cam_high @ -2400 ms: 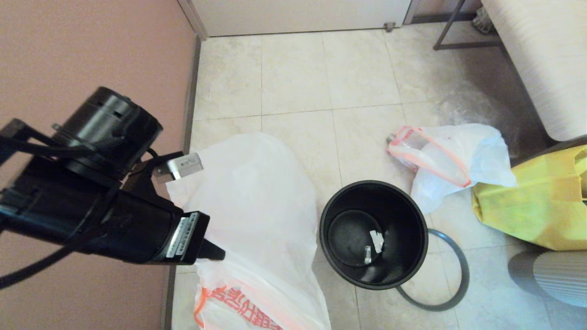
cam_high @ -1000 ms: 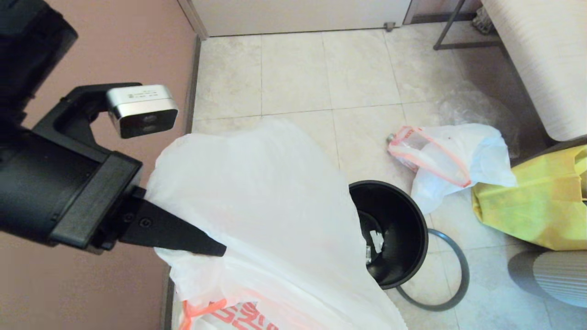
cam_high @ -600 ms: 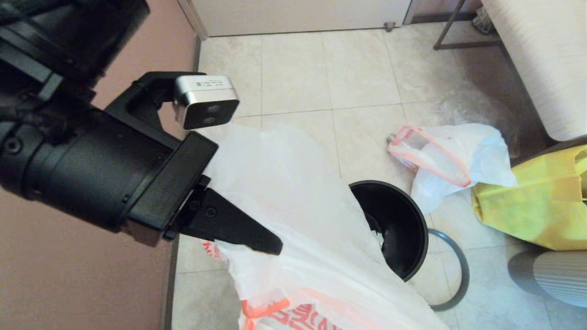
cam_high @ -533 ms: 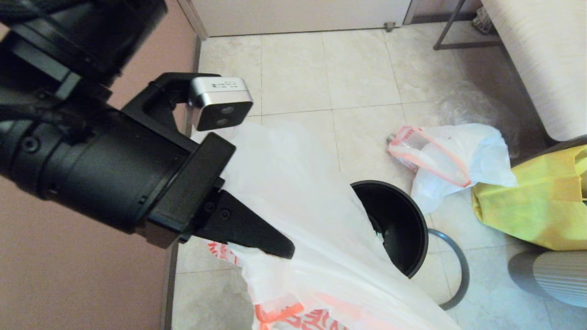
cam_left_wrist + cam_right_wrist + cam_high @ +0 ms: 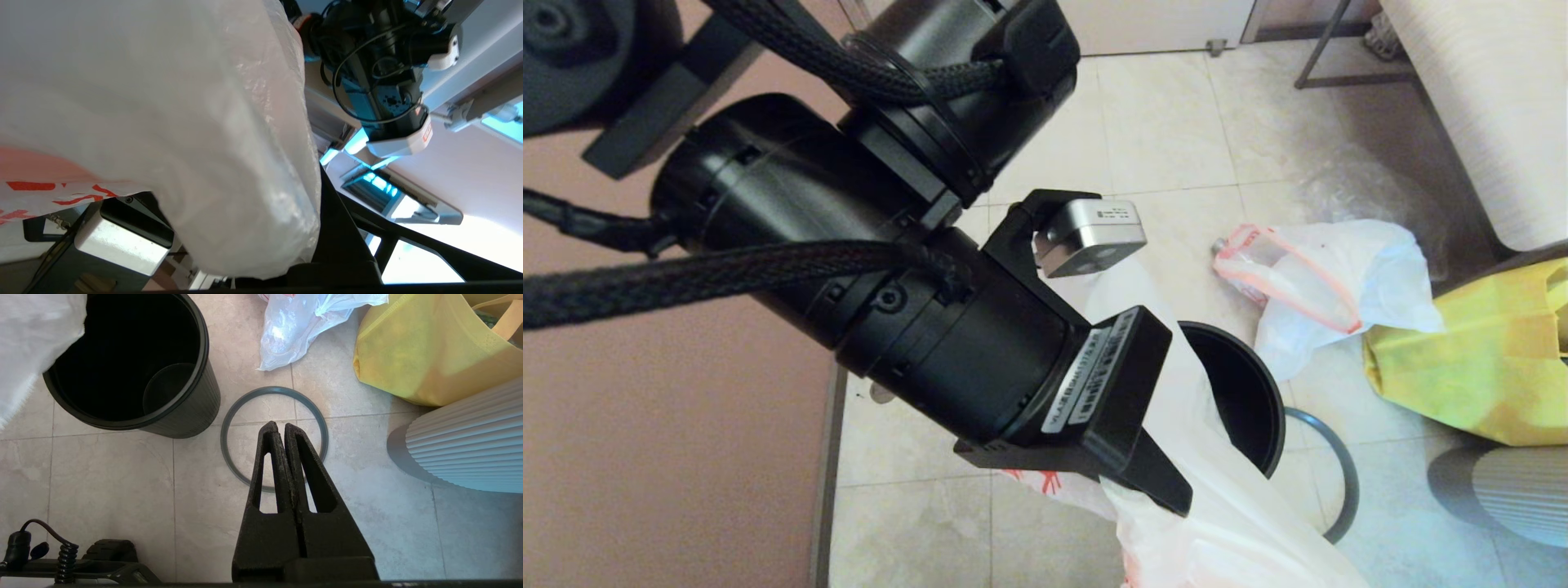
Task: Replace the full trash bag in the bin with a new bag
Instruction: Put the new garbage bag on the trash can
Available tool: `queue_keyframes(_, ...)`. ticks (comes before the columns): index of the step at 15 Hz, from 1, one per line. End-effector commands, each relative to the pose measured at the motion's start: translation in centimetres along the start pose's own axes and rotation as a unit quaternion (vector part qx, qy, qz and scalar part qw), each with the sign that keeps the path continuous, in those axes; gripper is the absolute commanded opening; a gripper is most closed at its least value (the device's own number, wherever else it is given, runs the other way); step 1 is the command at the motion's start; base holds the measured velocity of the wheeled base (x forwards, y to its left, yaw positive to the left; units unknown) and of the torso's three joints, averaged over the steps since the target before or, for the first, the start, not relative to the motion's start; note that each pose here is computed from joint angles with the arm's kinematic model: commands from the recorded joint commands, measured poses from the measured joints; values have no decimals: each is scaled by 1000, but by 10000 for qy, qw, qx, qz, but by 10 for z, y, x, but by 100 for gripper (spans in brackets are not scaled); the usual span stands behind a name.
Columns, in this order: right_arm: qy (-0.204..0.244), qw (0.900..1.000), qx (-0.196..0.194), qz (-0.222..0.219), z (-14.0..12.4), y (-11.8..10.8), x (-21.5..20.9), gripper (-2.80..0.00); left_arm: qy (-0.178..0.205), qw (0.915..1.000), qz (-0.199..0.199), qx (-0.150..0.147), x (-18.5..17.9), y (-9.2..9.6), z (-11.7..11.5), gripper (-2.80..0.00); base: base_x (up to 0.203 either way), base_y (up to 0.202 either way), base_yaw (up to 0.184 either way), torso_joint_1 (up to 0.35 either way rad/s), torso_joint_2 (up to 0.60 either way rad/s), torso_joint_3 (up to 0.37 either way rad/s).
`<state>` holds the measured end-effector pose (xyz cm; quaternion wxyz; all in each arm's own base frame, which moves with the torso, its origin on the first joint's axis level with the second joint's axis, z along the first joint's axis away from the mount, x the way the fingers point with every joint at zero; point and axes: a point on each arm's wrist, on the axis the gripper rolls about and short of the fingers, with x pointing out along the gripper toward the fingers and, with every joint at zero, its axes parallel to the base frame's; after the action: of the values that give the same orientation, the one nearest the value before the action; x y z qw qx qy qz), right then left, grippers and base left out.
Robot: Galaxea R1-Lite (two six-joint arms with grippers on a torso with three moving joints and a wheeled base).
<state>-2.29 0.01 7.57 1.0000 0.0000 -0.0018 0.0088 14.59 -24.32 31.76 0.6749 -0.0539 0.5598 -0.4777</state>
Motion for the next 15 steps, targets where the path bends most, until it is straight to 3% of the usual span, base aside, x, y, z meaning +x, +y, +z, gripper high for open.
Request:
queue_keyframes(1, 3, 10000, 0, 4, 0, 0, 0, -280, 150, 9999, -4, 7, 7, -2, -1, -280, 0, 0, 0, 0, 0, 0)
queue_keyframes(7, 3, 10000, 0, 4, 0, 0, 0, -280, 257, 9996, -123, 64, 14, -2, 1, -280, 0, 0, 0, 0, 0, 0)
queue_keyframes(11, 3, 10000, 0, 4, 0, 0, 0, -280, -199, 9987, -425, 182, 30, -7, 18, -280, 0, 0, 0, 0, 0, 0)
queue_keyframes(15, 3, 10000, 0, 4, 0, 0, 0, -280, -291, 9978, -555, 219, 45, -10, 27, -280, 0, 0, 0, 0, 0, 0)
